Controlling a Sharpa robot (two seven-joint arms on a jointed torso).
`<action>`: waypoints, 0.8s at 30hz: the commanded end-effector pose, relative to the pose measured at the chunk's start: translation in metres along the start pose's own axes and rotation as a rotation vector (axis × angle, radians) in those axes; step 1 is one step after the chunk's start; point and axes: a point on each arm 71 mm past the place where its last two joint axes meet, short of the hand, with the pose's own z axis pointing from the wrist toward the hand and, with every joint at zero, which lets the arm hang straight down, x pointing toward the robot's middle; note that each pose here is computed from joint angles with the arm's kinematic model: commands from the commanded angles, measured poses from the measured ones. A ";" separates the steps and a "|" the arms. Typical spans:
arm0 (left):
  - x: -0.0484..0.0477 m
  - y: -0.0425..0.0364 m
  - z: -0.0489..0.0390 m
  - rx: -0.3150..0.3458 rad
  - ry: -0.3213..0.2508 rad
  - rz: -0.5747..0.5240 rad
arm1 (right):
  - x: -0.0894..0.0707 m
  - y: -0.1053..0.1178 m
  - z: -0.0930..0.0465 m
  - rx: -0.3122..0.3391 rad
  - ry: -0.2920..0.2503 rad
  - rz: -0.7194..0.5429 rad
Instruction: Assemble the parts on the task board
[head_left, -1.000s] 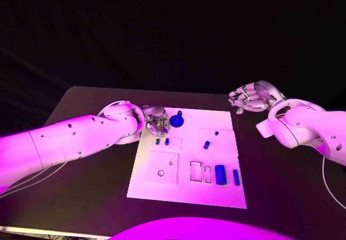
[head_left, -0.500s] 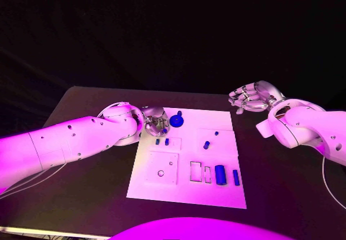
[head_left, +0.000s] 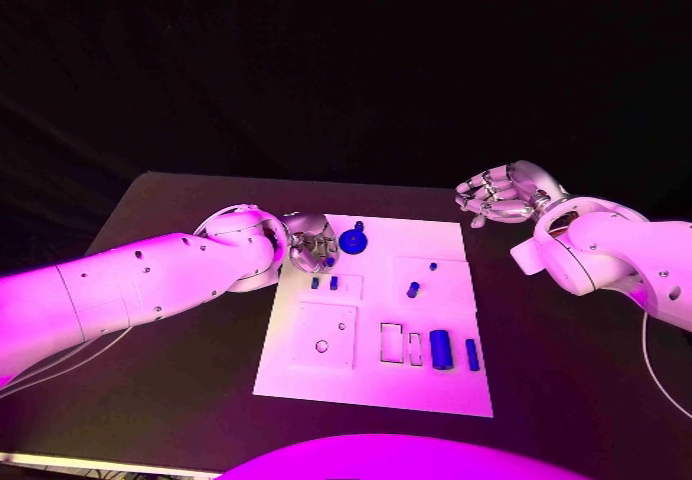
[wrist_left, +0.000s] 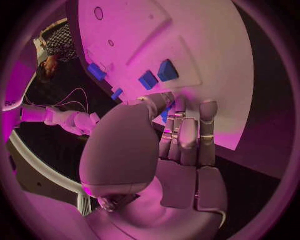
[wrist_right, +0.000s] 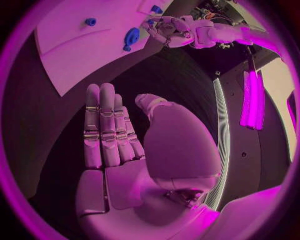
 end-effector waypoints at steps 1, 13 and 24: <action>-0.0004 -0.0005 0.0000 -0.004 -0.005 -0.005 | 0.001 0.001 0.000 -0.008 0.011 -0.006; -0.0013 0.0053 -0.0017 -0.022 -0.005 -0.007 | 0.003 -0.001 0.000 -0.005 0.021 -0.015; -0.0059 0.0169 -0.0119 -0.028 -0.007 -0.050 | 0.006 -0.001 -0.001 -0.035 0.072 -0.103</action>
